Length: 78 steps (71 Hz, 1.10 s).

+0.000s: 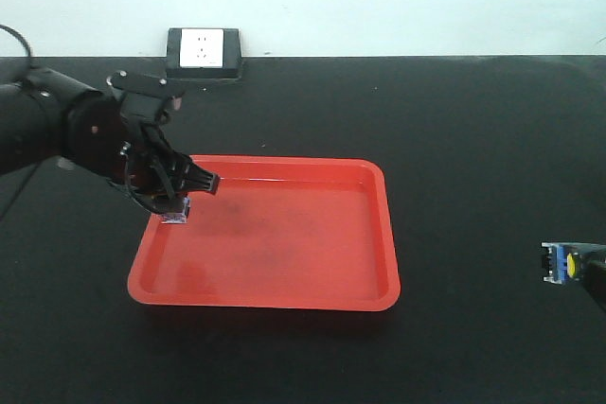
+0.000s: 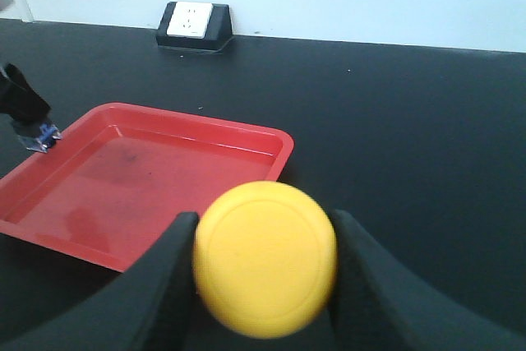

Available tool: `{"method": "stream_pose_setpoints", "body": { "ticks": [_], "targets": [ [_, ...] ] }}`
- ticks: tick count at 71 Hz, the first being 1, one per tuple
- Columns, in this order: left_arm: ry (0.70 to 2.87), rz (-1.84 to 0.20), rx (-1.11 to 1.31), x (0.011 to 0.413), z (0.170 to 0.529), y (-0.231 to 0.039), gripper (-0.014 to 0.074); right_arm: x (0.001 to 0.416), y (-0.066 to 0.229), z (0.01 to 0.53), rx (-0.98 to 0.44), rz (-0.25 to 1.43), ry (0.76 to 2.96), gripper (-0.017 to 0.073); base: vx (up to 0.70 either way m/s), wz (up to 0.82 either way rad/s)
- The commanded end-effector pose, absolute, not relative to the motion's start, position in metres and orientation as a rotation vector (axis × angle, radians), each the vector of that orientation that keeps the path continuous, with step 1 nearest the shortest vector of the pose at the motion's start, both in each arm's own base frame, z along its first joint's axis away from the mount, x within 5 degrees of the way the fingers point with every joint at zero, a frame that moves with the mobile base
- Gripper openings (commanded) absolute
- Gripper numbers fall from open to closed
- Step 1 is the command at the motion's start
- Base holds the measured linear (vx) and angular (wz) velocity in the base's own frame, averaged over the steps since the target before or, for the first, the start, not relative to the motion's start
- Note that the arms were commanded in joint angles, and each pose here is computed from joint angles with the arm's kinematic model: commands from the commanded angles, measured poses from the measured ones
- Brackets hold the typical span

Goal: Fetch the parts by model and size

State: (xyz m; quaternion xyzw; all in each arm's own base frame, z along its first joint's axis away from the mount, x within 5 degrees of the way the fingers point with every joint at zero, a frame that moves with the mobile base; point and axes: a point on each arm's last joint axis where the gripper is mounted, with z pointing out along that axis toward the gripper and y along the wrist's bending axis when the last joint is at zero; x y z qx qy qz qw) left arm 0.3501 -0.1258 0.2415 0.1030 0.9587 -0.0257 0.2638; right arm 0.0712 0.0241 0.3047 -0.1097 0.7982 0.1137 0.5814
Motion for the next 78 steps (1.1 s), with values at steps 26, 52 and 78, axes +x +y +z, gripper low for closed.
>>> {"method": "stream_pose_setpoints", "body": {
  "ticks": [26, 52, 78],
  "targets": [
    [2.53, -0.111, 0.276, 0.372, 0.223, -0.137, 0.0177, 0.074, 0.025, 0.32, -0.251, 0.269, 1.772, -0.001, 0.0, 0.0],
    [2.536, -0.107, 0.26, 0.38, 0.239, -0.14, 0.0453, 0.074, 0.025, 0.32, -0.251, 0.269, 1.772, -0.001, 0.0, 0.0],
    [2.375, -0.126, 0.25, 0.35, 0.347, -0.127, 0.0489, 0.074, 0.025, 0.32, -0.251, 0.269, 1.772, -0.001, 0.0, 0.0]
  ]
}}
